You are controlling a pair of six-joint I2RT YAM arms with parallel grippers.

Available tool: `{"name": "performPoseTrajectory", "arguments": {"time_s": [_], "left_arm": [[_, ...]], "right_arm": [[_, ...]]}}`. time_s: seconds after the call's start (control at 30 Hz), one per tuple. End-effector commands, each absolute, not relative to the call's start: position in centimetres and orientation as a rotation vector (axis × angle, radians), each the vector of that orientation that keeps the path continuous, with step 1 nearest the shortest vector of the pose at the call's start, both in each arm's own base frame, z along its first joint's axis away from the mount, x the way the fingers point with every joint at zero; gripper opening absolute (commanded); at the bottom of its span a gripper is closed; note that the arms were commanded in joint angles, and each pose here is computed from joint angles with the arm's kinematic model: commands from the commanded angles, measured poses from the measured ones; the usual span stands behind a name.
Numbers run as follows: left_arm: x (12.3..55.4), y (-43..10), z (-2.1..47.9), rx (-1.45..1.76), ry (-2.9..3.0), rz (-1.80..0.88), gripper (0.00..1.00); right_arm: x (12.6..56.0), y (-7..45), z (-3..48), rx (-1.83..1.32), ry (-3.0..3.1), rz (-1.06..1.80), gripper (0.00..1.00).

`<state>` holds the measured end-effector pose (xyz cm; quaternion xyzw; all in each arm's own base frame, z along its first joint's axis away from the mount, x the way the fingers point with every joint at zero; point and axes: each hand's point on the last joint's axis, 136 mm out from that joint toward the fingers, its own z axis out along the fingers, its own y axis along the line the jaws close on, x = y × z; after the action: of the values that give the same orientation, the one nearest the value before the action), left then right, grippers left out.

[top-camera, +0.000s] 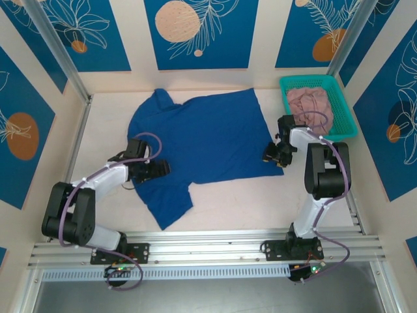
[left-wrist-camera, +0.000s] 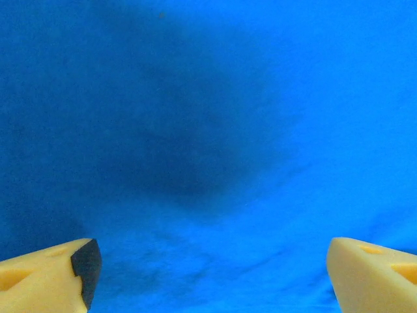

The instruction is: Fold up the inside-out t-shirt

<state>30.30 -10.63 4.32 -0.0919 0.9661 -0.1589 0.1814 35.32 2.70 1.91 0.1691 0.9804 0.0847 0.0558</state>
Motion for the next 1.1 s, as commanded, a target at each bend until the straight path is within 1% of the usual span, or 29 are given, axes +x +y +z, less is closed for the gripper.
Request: {"name": "performPoseTrajectory", "arguments": {"time_s": [0.0,0.27,0.4,0.5,0.57,0.67,0.73,0.83,0.97,1.03,1.07], "left_arm": [[29.6,-9.1,2.2,-0.256,2.766,-0.338,0.89],[27.8,-8.6,2.1,-0.257,2.776,-0.321,0.89],[28.7,-9.3,4.9,-0.235,2.715,-0.375,0.90],[28.6,-10.0,7.7,-0.202,2.647,-0.400,0.91],[27.7,-10.5,8.5,-0.169,2.641,-0.403,0.91],[26.2,-10.9,8.8,-0.142,2.647,-0.404,0.91],[25.6,-11.5,8.9,-0.137,2.649,-0.432,0.91],[24.6,-12.9,9.0,-0.096,2.666,-0.490,0.91],[23.1,-14.3,8.9,-0.017,2.711,-0.477,0.90],[22.4,-14.6,8.8,-0.004,2.729,-0.469,0.88],[21.9,-14.6,8.6,-0.003,2.742,-0.461,0.87]], "right_arm": [[32.6,2.7,1.1,0.603,3.030,0.274,0.51],[31.7,1.0,2.7,0.641,2.980,0.170,0.51],[32.6,1.6,5.4,0.622,2.886,0.213,0.52],[31.5,1.1,6.8,0.626,2.863,0.175,0.56],[30.0,0.6,6.5,0.656,2.879,0.150,0.57],[27.8,0.4,4.6,0.727,2.931,0.150,0.57],[27.2,0.3,3.6,0.761,2.958,0.143,0.57],[27.5,0.1,2.5,0.785,2.976,0.145,0.57],[27.9,0.1,1.7,0.799,3.001,0.149,0.53],[28.1,0.1,1.5,0.799,3.002,0.153,0.47],[28.3,0.1,1.5,0.795,2.998,0.153,0.42]]}}
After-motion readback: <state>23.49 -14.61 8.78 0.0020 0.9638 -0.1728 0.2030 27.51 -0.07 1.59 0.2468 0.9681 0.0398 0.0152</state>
